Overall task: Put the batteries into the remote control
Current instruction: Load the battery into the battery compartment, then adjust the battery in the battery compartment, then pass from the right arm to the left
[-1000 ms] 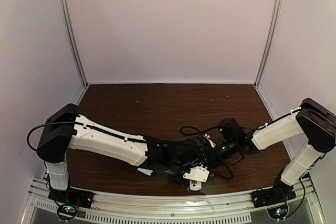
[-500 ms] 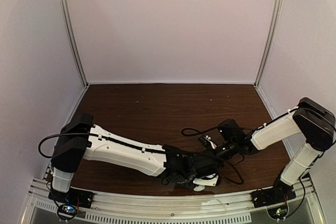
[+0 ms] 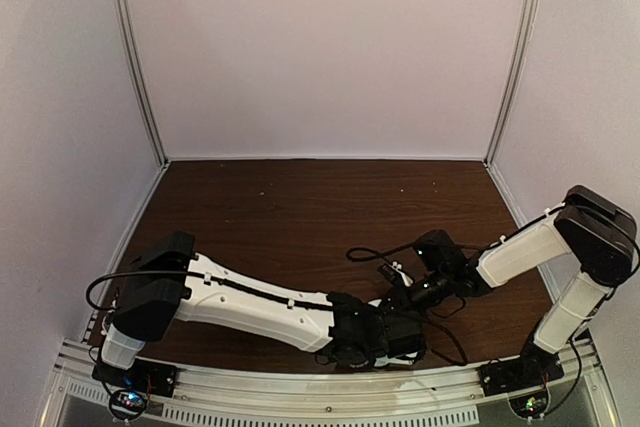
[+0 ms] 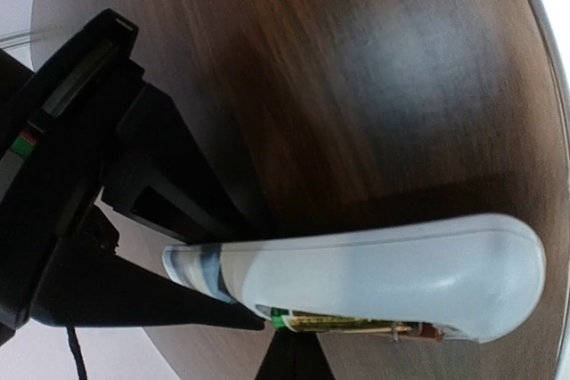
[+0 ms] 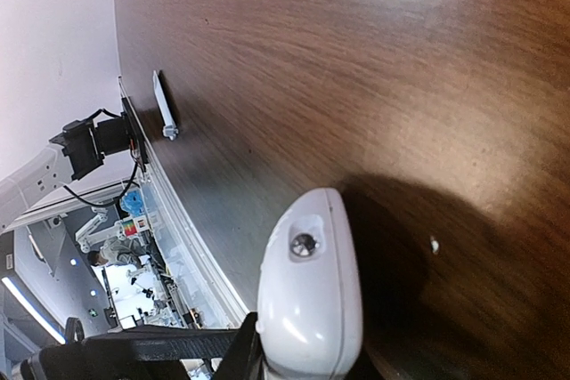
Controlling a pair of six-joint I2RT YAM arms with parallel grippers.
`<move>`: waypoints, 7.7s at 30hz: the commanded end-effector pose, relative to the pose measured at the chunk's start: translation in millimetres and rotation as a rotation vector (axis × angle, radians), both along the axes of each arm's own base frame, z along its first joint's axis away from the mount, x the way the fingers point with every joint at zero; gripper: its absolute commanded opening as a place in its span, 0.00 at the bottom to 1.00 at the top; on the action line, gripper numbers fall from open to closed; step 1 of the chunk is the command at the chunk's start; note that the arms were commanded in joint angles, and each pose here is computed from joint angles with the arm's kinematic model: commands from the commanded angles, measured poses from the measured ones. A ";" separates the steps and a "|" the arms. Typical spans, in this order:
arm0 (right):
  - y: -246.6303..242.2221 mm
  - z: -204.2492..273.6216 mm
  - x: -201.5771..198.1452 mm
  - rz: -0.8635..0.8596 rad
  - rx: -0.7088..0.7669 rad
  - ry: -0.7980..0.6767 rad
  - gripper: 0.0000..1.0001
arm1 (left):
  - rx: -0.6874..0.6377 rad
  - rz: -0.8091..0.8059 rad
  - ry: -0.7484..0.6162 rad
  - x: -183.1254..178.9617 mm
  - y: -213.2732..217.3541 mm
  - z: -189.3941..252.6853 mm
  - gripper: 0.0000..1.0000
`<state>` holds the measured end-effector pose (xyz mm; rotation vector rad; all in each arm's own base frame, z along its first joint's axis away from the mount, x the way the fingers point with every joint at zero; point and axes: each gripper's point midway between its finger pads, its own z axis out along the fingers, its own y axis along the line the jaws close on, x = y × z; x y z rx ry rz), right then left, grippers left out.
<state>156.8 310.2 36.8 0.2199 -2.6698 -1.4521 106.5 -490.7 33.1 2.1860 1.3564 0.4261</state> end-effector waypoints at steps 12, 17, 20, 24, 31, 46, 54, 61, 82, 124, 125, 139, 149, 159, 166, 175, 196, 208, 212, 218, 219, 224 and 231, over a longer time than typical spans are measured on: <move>40.2 85.3 38.3 0.036 0.315 -0.318 0.00 | -0.027 -0.137 0.301 -65.5 -17.3 -53.0 0.06; 34.3 78.6 38.3 0.033 0.275 -0.338 0.00 | -0.085 0.002 0.248 -18.6 8.2 -27.7 0.09; 32.4 75.8 39.2 0.028 0.270 -0.335 0.00 | -0.101 0.063 0.222 -0.2 19.8 -19.2 0.11; 28.9 75.0 40.8 0.022 0.266 -0.340 0.00 | -0.156 0.170 0.192 30.4 33.2 -4.2 0.12; 17.7 83.7 55.0 -0.017 0.273 -0.388 0.00 | -0.332 0.297 0.219 55.0 67.1 40.2 0.32; 10.3 144.7 67.0 -0.053 0.392 -0.571 0.00 | -1.151 0.448 0.652 76.4 103.4 187.1 0.97; 10.6 181.6 60.3 -0.047 0.485 -0.654 0.00 | -1.198 0.402 1.016 54.0 59.0 191.7 0.97; 10.9 194.3 51.1 -0.029 0.515 -0.697 0.00 | -1.255 0.448 1.170 65.3 49.4 190.8 0.95; 17.7 199.7 44.6 -0.008 0.507 -0.734 0.00 | -1.190 0.437 1.328 63.9 19.8 171.5 0.60; 23.9 238.9 29.0 0.031 0.609 -0.783 0.00 | -1.007 0.693 1.250 83.4 12.8 98.6 0.11; 24.1 241.2 28.1 0.032 0.617 -0.783 0.00 | -1.002 0.700 1.252 84.1 12.5 96.8 0.10; 28.8 236.4 23.4 0.035 0.634 -0.753 0.00 | -1.011 0.699 1.288 83.0 10.5 93.3 0.14; 18.2 186.0 50.2 -0.053 0.405 -0.689 0.00 | -1.127 0.487 1.252 79.7 28.8 153.5 0.53; 10.1 134.8 70.5 -0.174 0.193 -0.473 0.00 | -1.111 0.467 1.335 66.7 33.8 149.9 0.74; 4.1 121.2 77.2 -0.259 0.184 -0.353 0.00 | -1.065 0.568 1.351 71.1 31.7 125.9 0.72; 1.3 120.3 78.3 -0.311 0.223 -0.269 0.00 | -1.025 0.672 1.377 75.2 28.7 102.7 0.73; 0.4 130.3 77.7 -0.301 0.250 -0.308 0.00 | -0.990 0.687 1.414 71.7 16.0 92.6 0.58; -4.4 139.7 84.0 -0.307 0.268 -0.357 0.00 | -1.012 0.712 1.353 81.6 33.0 89.5 0.59; -14.2 123.0 89.0 -0.311 0.205 -0.384 0.00 | -1.051 0.699 1.234 101.5 52.7 112.0 0.72; -33.6 104.7 95.3 -0.324 0.154 -0.427 0.00 | -0.893 0.676 0.982 95.9 99.2 109.4 0.83; -36.5 102.3 95.7 -0.323 0.143 -0.435 0.00 | -0.864 0.720 0.944 96.3 111.3 101.0 0.83; -42.4 99.1 97.0 -0.314 0.115 -0.468 0.00 | -0.810 0.953 0.876 88.3 155.7 71.0 0.73; -36.8 88.1 91.5 -0.234 0.119 -0.471 0.00 | -0.582 0.910 0.804 42.9 170.0 37.0 0.62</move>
